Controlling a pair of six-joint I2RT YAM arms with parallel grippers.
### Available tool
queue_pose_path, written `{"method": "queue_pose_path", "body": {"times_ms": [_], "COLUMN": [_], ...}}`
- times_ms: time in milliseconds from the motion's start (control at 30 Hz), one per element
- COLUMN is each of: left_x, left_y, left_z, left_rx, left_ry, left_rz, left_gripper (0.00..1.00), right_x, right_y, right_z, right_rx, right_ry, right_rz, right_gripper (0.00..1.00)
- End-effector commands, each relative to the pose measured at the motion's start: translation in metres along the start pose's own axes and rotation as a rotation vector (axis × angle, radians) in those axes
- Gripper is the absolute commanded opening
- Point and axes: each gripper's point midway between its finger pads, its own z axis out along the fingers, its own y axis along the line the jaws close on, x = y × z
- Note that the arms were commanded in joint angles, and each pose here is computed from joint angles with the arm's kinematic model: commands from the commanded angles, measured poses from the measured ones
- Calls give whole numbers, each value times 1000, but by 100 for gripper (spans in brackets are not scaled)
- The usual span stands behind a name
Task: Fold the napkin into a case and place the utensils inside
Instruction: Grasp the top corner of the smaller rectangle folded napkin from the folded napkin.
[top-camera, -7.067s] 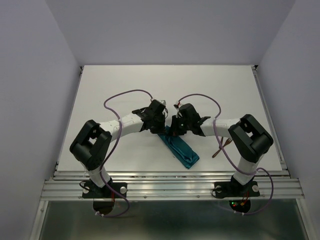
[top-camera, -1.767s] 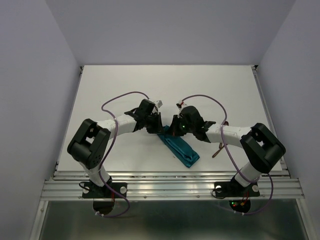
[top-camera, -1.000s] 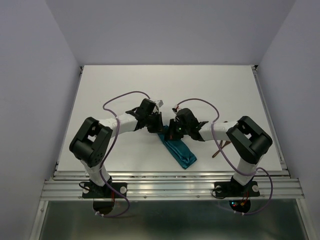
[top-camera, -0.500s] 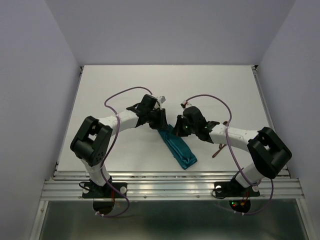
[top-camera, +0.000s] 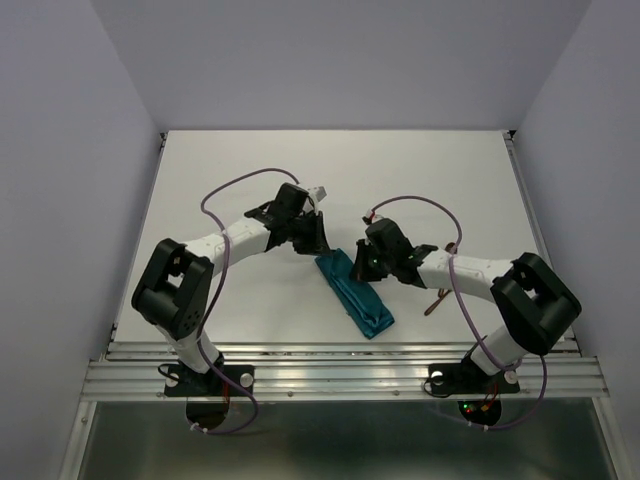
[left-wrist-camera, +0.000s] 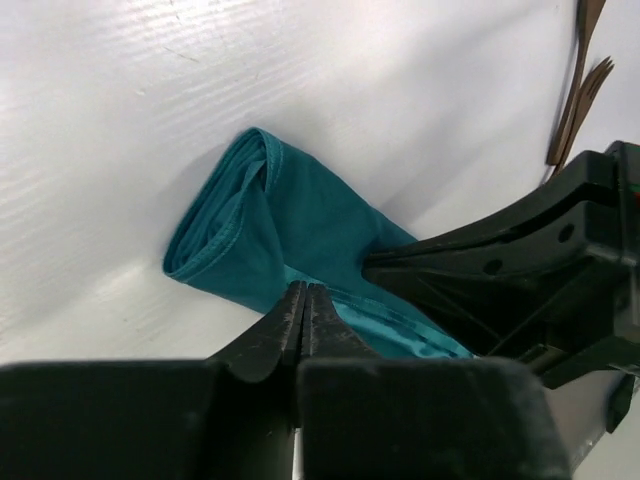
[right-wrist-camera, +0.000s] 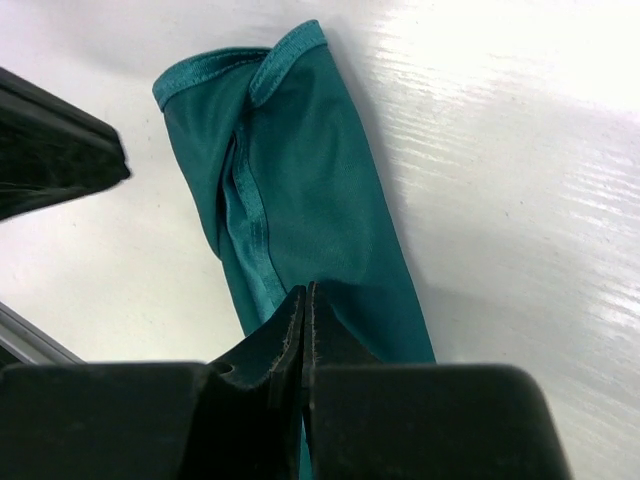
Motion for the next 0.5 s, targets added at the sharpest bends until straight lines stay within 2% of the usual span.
{"method": "queue_pose_path", "body": {"times_ms": [0, 267, 467], "left_x": [-20, -5, -1], "left_y": [-6, 1, 5], "left_z": [-23, -14, -15], "left_rx": [30, 39, 13], "left_ry": [-73, -27, -9], "left_rz": [1, -16, 22], "left_gripper": [2, 0, 0], "right_x": [-19, -40, -34], "right_y": [20, 44, 50], "right_z": [7, 29, 47], "right_rx": [-50, -122, -161], "right_ry": [-38, -62, -27], "right_rz": [-17, -7, 12], "right_gripper": [1, 1, 1]}}
